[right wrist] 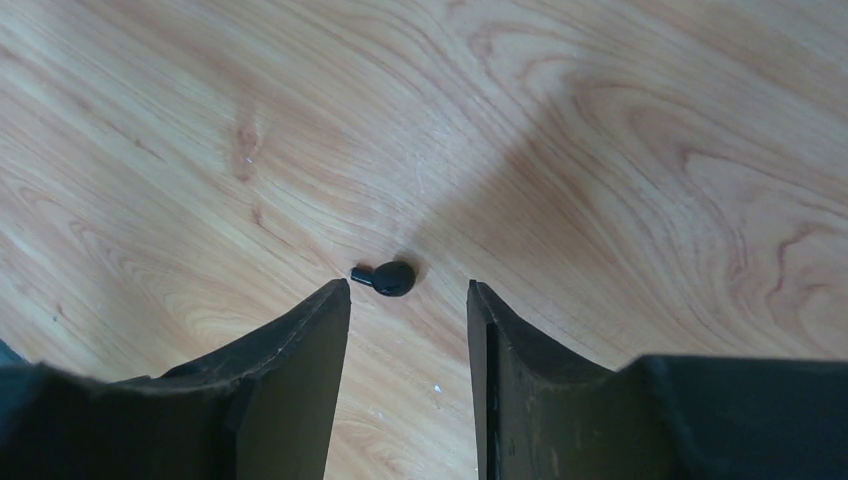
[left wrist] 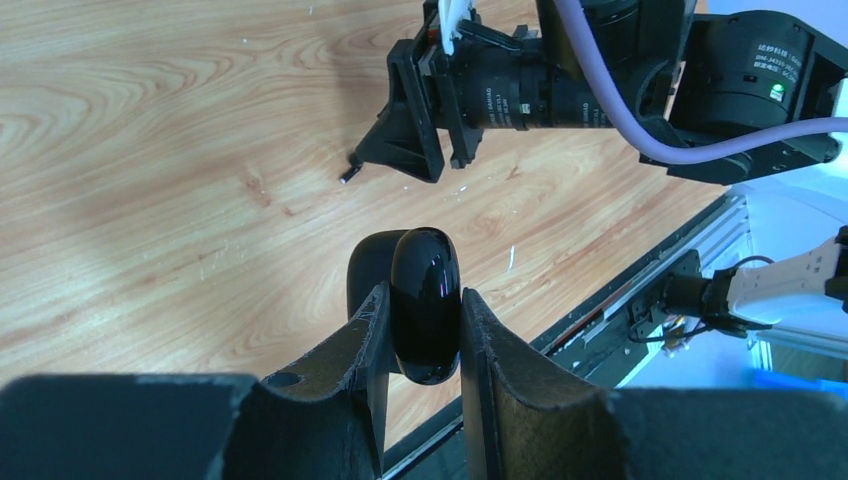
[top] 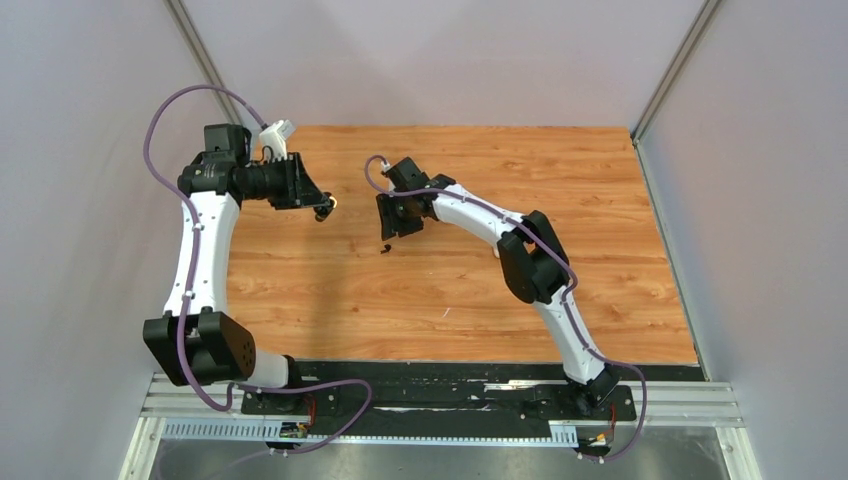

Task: Insert the wireless bluetooth earbuds into the charging case
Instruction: Pick up the left earbud from the center of the board.

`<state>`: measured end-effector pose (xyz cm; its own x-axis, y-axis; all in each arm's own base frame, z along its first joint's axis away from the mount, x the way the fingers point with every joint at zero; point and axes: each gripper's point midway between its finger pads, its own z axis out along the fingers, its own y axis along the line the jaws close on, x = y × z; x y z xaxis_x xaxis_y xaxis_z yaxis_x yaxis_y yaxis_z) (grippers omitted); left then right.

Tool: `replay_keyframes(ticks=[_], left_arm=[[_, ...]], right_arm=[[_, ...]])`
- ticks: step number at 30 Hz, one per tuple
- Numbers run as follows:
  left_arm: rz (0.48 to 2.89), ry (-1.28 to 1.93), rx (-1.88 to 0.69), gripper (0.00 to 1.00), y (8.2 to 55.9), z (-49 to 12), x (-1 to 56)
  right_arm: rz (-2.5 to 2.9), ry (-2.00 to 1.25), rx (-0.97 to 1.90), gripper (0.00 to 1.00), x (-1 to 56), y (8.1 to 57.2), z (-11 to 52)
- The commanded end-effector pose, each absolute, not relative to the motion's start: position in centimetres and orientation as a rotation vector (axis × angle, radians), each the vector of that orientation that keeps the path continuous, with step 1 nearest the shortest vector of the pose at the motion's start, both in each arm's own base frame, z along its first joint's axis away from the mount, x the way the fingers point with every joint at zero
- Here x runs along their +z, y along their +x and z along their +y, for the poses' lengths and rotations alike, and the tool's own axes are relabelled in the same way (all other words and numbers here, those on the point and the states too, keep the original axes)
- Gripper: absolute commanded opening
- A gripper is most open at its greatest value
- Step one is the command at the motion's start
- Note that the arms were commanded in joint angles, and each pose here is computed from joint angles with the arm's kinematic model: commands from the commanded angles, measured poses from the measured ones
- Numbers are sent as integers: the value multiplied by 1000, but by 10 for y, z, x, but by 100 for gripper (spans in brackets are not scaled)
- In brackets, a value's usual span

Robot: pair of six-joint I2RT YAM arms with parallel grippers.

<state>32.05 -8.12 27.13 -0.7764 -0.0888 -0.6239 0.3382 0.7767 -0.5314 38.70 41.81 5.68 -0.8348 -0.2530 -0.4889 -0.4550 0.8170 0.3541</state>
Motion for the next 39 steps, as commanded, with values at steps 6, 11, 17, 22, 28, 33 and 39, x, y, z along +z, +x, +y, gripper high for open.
replay_keyframes(ticks=[6,11,17,22,28,33,39], left_arm=[[2240,172,-905,0,318,-83,288],[2247,163,-917,0,316,-83,284],[2249,158,-926,0,317,-82,283],[2252,152,-935,0,322,-81,281],[2260,152,-946,0,321,-82,278],[2269,152,-954,0,320,-82,274],[2293,173,-972,0,324,-82,264]], right_arm=[[2618,-485,649,42,52,378,434],[2643,-486,659,40,46,377,438],[2699,-481,636,38,33,367,430],[2740,-448,611,35,22,363,424],[2737,-428,604,33,17,369,426],[2752,-422,575,22,7,371,420],[2620,-526,544,0,34,391,412]])
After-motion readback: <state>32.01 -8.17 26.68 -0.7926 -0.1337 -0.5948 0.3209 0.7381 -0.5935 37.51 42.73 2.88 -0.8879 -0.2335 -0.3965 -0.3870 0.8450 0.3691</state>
